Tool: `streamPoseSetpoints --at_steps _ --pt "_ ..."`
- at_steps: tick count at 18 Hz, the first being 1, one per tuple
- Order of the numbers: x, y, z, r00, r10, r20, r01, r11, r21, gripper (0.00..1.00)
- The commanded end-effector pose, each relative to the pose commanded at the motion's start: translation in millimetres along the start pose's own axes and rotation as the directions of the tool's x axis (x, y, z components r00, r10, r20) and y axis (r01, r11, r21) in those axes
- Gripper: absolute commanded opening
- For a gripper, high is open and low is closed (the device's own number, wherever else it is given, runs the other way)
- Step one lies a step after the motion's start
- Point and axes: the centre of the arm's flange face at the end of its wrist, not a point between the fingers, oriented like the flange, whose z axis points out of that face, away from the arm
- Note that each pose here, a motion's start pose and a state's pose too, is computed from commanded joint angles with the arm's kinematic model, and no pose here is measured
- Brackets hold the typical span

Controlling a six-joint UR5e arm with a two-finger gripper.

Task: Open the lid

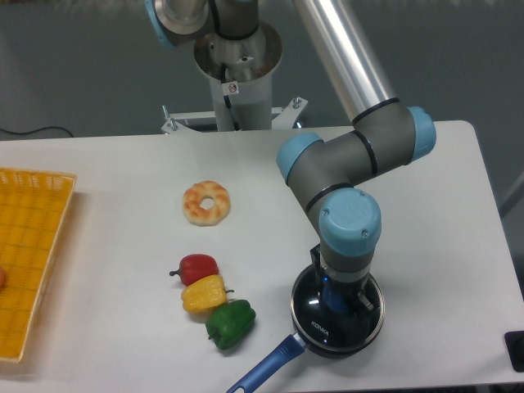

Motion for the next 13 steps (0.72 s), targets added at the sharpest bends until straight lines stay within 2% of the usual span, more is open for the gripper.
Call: streamPoseSetpoints --at_steps 8,13 --pt "7 14 -16 1.000 -0.014 0.010 0.014 1.000 0.008 0.50" --pt "10 34 -32 0.999 -0.038 0.022 0.038 0.999 0.010 0.51"
